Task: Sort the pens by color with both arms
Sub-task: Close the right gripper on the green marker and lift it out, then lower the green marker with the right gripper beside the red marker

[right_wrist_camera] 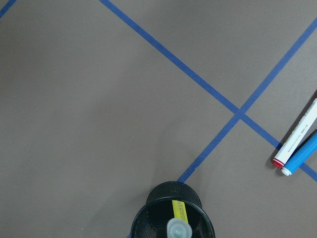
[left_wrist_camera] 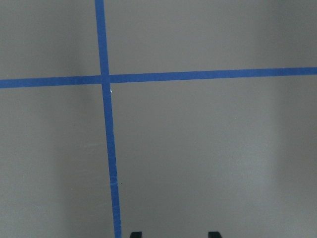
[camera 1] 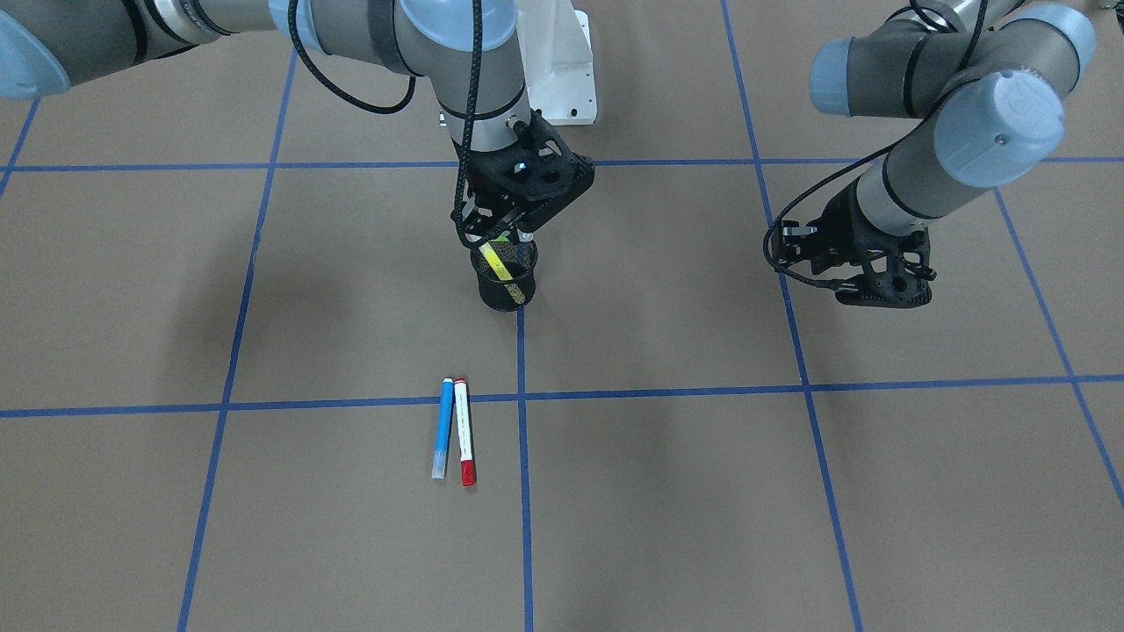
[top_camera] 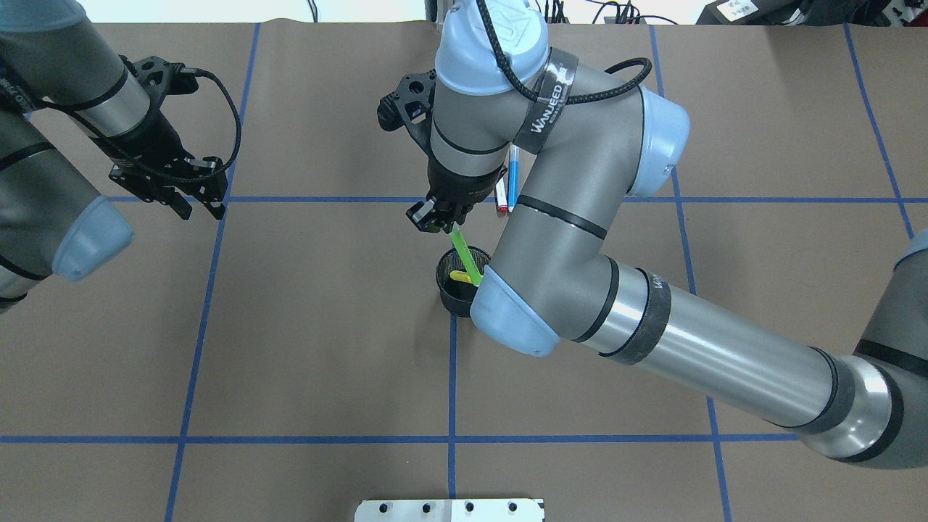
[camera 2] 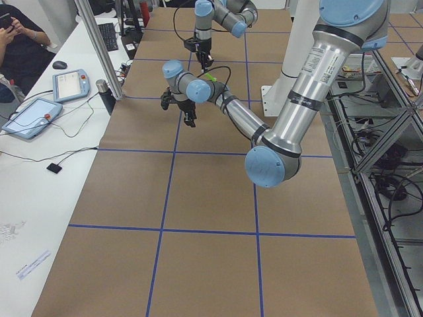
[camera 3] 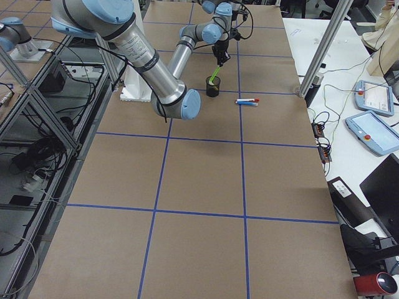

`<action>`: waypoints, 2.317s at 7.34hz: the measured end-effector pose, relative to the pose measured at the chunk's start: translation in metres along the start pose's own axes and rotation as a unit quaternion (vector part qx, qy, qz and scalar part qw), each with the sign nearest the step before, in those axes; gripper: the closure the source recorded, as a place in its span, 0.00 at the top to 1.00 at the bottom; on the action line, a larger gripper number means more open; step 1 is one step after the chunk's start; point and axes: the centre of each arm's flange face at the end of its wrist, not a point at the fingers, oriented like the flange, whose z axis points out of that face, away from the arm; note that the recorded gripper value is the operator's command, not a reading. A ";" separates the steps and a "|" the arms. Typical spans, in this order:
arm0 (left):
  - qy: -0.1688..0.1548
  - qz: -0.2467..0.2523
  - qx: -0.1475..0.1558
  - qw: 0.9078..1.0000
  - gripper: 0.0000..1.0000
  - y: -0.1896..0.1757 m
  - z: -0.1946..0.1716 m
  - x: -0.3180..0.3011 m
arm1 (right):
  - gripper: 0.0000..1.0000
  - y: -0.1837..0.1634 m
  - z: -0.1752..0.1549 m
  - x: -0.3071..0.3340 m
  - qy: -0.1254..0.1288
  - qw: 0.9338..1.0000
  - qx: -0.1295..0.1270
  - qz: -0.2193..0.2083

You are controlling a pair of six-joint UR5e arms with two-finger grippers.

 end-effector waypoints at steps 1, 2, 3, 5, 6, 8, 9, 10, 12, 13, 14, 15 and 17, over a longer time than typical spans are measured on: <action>0.000 0.001 0.001 1.000 0.55 0.000 -0.001 0.001 | 0.00 -0.007 -0.013 0.005 -0.008 1.000 0.005 0.029; 0.000 0.001 0.002 1.000 0.55 0.000 -0.001 0.001 | 0.00 -0.014 -0.025 0.014 -0.012 0.998 0.011 0.058; 0.000 0.002 0.002 1.000 0.55 -0.001 -0.001 0.001 | 0.00 -0.021 -0.033 0.024 -0.013 0.997 0.014 0.080; -0.001 0.003 0.003 1.000 0.55 -0.001 -0.001 0.001 | 0.00 -0.046 -0.042 0.040 -0.011 0.991 0.013 0.133; -0.001 0.003 0.003 1.000 0.55 0.000 -0.002 0.002 | 0.00 -0.065 -0.037 0.046 -0.008 0.987 0.011 0.157; 0.000 0.004 0.003 1.000 0.55 0.000 -0.002 0.002 | 0.00 -0.093 -0.017 0.065 -0.005 0.982 0.012 0.187; 0.000 0.004 0.003 1.000 0.55 0.000 -0.002 0.003 | 0.00 -0.102 -0.007 0.075 -0.001 0.980 0.009 0.197; 0.000 0.004 0.004 1.000 0.55 0.001 -0.003 0.003 | 0.00 -0.110 0.002 0.085 0.004 0.979 0.006 0.205; 0.001 0.004 0.005 1.000 0.55 0.002 -0.004 0.003 | 0.00 -0.122 0.025 0.113 0.014 0.976 0.000 0.218; 0.001 0.004 0.005 1.000 0.55 0.002 -0.004 0.004 | 0.00 -0.126 0.040 0.127 0.016 0.975 -0.001 0.221; 0.001 0.004 0.005 1.000 0.55 0.002 -0.005 0.004 | 0.00 -0.128 0.051 0.136 0.018 0.974 -0.003 0.224; 0.001 0.004 0.006 1.000 0.55 0.002 -0.005 0.004 | 0.00 -0.129 0.059 0.143 0.020 0.974 -0.006 0.226; 0.001 0.004 0.006 1.000 0.55 0.002 -0.005 0.004 | 0.00 -0.130 0.078 0.157 0.022 0.974 -0.005 0.225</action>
